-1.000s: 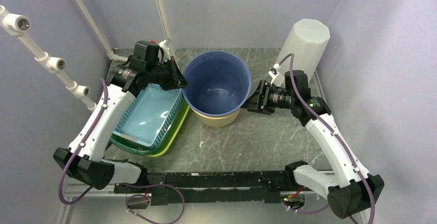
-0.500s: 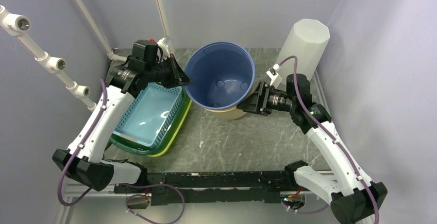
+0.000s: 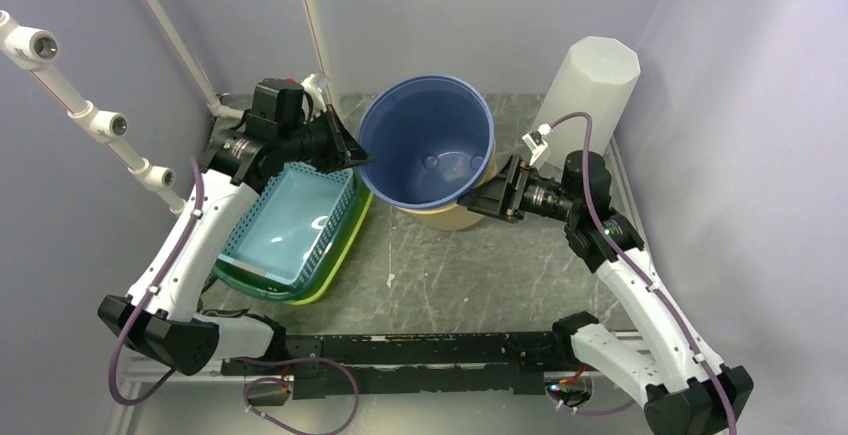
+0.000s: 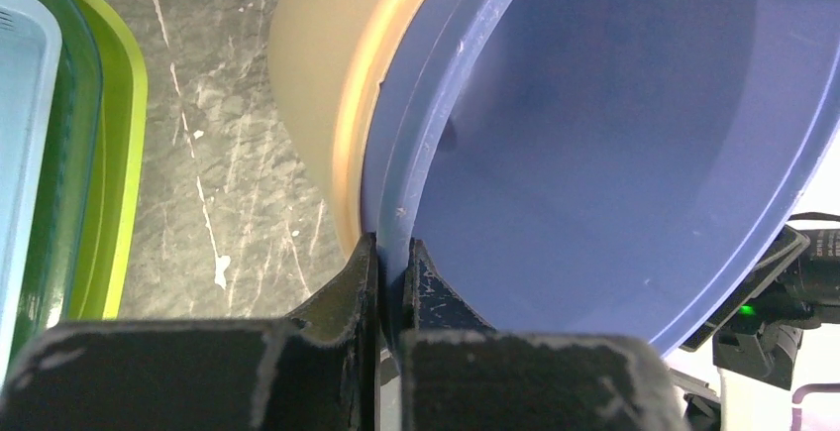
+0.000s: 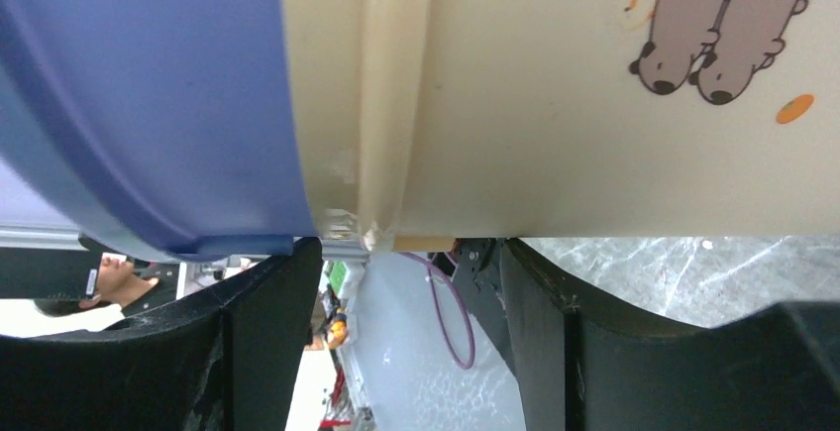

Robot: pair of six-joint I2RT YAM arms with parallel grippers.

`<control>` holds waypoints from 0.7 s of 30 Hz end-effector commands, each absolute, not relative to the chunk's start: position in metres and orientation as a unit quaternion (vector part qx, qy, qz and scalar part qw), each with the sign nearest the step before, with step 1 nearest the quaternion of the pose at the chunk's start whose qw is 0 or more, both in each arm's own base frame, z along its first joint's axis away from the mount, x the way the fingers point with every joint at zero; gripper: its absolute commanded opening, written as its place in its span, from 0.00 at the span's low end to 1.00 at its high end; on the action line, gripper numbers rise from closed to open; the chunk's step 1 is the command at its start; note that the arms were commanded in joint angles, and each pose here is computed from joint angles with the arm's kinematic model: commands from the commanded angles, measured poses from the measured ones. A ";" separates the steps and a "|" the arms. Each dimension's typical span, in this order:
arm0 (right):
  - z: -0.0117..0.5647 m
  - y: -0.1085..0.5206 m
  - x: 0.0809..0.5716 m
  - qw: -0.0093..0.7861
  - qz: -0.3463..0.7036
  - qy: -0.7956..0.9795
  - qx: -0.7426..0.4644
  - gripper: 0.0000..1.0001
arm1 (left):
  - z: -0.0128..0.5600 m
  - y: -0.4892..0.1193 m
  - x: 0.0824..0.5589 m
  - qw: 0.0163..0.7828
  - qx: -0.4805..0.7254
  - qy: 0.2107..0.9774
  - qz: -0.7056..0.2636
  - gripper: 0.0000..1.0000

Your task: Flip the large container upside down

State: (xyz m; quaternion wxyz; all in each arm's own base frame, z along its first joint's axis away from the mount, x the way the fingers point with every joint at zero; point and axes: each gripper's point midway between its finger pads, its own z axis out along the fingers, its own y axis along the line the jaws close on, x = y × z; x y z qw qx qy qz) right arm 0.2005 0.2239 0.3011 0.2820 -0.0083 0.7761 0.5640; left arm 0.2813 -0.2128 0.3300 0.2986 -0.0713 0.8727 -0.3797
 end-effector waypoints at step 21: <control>0.261 0.199 0.252 0.344 0.460 0.814 0.091 0.61 | 0.420 -0.250 0.228 0.291 0.032 0.787 -0.543 0.03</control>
